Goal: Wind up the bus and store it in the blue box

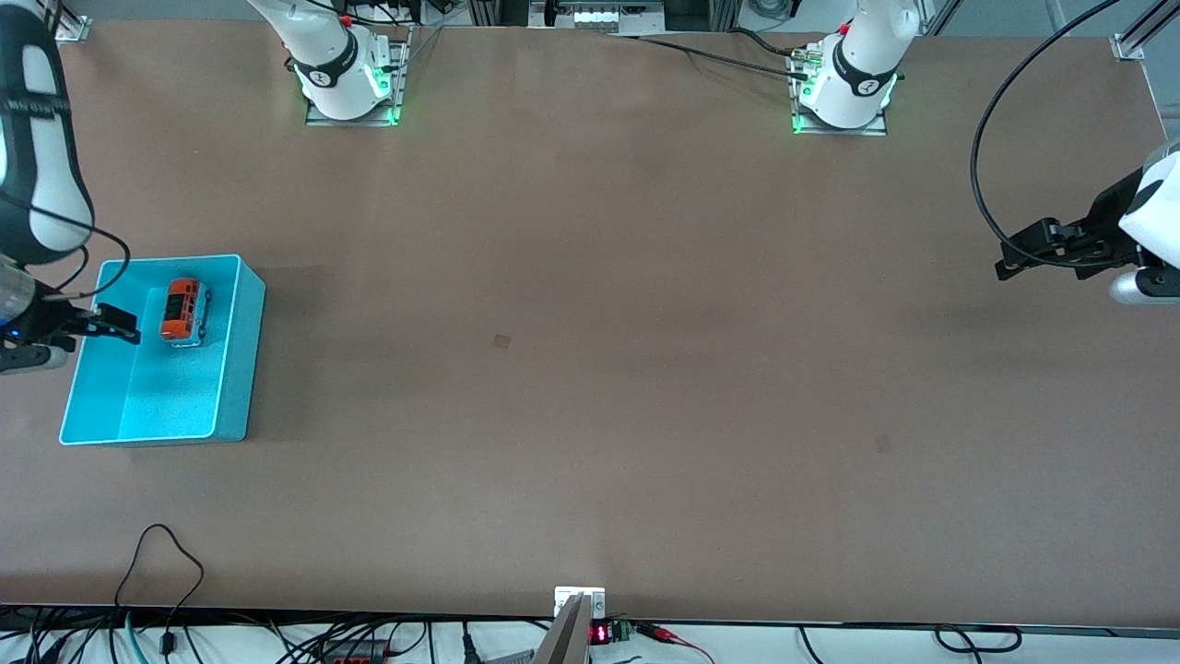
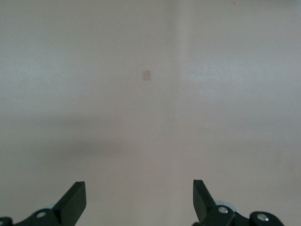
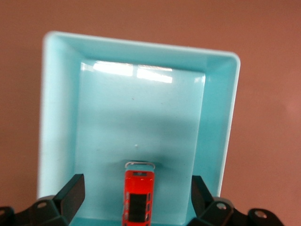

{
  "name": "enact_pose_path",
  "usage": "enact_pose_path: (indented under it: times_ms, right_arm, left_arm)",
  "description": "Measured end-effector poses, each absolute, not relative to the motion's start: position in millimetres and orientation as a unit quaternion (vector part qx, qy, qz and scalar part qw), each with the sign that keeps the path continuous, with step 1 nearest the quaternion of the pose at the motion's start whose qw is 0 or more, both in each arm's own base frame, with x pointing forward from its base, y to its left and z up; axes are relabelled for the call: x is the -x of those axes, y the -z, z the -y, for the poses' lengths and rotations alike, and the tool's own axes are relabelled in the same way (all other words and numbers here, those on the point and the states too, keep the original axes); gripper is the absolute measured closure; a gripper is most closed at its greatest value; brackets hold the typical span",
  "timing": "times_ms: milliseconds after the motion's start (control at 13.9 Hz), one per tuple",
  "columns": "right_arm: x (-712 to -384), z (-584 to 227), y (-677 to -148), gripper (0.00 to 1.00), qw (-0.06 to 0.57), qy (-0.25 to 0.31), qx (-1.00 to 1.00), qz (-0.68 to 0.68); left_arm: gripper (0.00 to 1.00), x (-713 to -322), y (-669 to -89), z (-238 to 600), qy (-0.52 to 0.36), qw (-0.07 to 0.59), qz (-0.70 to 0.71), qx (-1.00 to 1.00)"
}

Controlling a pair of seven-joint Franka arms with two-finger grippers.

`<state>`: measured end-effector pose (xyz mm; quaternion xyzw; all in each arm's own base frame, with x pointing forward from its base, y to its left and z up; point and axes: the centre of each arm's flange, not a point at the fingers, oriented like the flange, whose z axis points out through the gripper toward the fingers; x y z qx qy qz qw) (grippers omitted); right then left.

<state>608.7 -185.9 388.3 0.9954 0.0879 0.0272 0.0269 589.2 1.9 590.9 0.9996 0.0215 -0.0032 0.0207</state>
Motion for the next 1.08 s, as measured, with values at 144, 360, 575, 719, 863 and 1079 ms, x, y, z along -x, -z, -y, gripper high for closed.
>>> enact_pose_path:
  times_ms: [144, 360, 575, 719, 863, 1079]
  right_arm:
    - [-601.0, 171.2, -432.6, 0.00, 0.022, -0.028, -0.995, -0.096]
    - [-591.8, 153.2, -486.1, 0.00, 0.016, -0.032, -0.994, -0.105]
    - [-592.5, 116.4, -535.0, 0.00, 0.013, -0.030, -0.991, -0.128]
    - [-592.8, 90.5, -561.0, 0.00, 0.006, -0.019, -0.993, -0.120]
    - [-591.4, 70.7, -574.3, 0.00, 0.001, -0.007, -0.996, -0.094]
    - [-589.1, 39.0, -586.9, 0.00, -0.004, 0.007, -0.999, -0.046]
  left_arm:
    - [0.00, -589.2, -590.9, -2.0, 0.003, 0.021, -0.021, -1.000]
    - [0.00, -589.2, -590.8, -1.9, 0.003, 0.021, -0.021, -1.000]
    - [0.00, -589.2, -590.9, -1.9, 0.003, 0.021, -0.021, -1.000]
    - [0.00, -589.2, -591.0, -1.8, 0.003, 0.021, -0.021, -1.000]
    - [0.00, -589.2, -591.0, -1.9, 0.003, 0.020, -0.021, -1.000]
    - [0.00, -589.2, -591.0, -1.9, 0.003, 0.020, -0.021, -1.000]
